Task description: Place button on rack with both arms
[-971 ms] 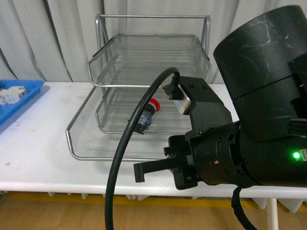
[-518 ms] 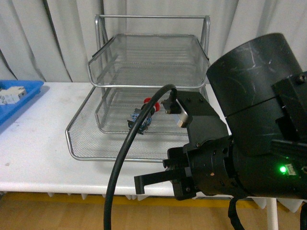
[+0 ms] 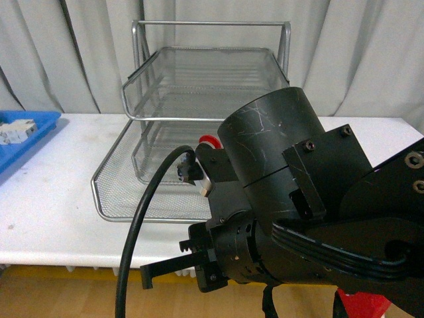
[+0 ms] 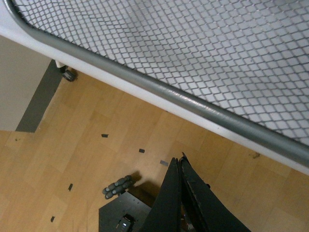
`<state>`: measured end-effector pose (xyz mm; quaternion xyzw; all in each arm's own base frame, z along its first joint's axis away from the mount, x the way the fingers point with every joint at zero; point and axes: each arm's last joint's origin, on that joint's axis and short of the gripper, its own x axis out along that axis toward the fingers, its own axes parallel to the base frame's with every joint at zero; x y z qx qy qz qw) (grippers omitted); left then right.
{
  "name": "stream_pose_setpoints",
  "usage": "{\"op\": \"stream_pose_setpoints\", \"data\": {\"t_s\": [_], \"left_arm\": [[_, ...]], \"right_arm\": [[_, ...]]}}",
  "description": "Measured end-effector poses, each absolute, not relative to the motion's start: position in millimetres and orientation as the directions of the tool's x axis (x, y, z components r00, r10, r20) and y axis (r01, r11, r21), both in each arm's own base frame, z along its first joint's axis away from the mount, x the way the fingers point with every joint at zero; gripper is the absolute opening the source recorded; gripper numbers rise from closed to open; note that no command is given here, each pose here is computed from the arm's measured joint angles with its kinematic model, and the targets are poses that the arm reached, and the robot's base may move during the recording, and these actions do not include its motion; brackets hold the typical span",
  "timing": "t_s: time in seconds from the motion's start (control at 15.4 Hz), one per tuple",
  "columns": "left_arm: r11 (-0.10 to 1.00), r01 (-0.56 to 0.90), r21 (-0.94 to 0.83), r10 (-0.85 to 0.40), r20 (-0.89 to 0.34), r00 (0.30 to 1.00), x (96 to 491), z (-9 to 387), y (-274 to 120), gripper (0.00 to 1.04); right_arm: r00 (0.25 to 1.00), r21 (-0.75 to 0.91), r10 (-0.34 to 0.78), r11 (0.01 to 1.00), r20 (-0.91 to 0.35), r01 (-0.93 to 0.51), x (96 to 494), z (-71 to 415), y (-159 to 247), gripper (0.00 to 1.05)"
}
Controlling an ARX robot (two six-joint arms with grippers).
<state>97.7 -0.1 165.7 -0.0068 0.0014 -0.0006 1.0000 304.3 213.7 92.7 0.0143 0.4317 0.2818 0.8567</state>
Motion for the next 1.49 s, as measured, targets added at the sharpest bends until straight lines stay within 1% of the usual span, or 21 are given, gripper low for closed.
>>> {"op": "stream_pose_setpoints", "data": {"t_s": [0.26, 0.52, 0.84, 1.04, 1.29, 1.49], "left_arm": [[1.0, 0.001, -0.013, -0.001, -0.003, 1.0, 97.7, 165.7, -0.1, 0.98], [1.0, 0.001, -0.014, -0.001, -0.003, 1.0, 97.7, 165.7, -0.1, 0.98], [1.0, 0.001, -0.014, -0.001, -0.003, 1.0, 97.7, 165.7, -0.1, 0.98], [1.0, 0.001, -0.014, -0.001, -0.002, 1.0, 97.7, 165.7, -0.1, 0.98], [1.0, 0.001, -0.014, -0.001, -0.003, 1.0, 97.7, 165.7, -0.1, 0.98], [1.0, 0.001, -0.013, -0.001, -0.003, 1.0, 97.7, 165.7, -0.1, 0.98]], "right_arm": [[0.51, 0.248, 0.475, 0.858, -0.717, -0.451, 318.1, 99.0, 214.2, 0.02], [0.51, 0.23, 0.446, 0.873, -0.736, -0.431, 330.6, 96.5, 211.7, 0.02], [0.553, 0.209, 0.425, 0.887, -0.717, -0.411, 352.8, 103.6, 203.5, 0.02], [0.546, 0.202, 0.403, 0.898, -0.734, -0.391, 360.1, 95.7, 197.2, 0.02], [0.54, 0.199, 0.403, 0.896, -0.739, -0.396, 366.3, 92.9, 198.6, 0.02], [0.598, 0.18, 0.401, 0.901, -0.694, -0.395, 381.6, 106.4, 195.0, 0.02]]}}
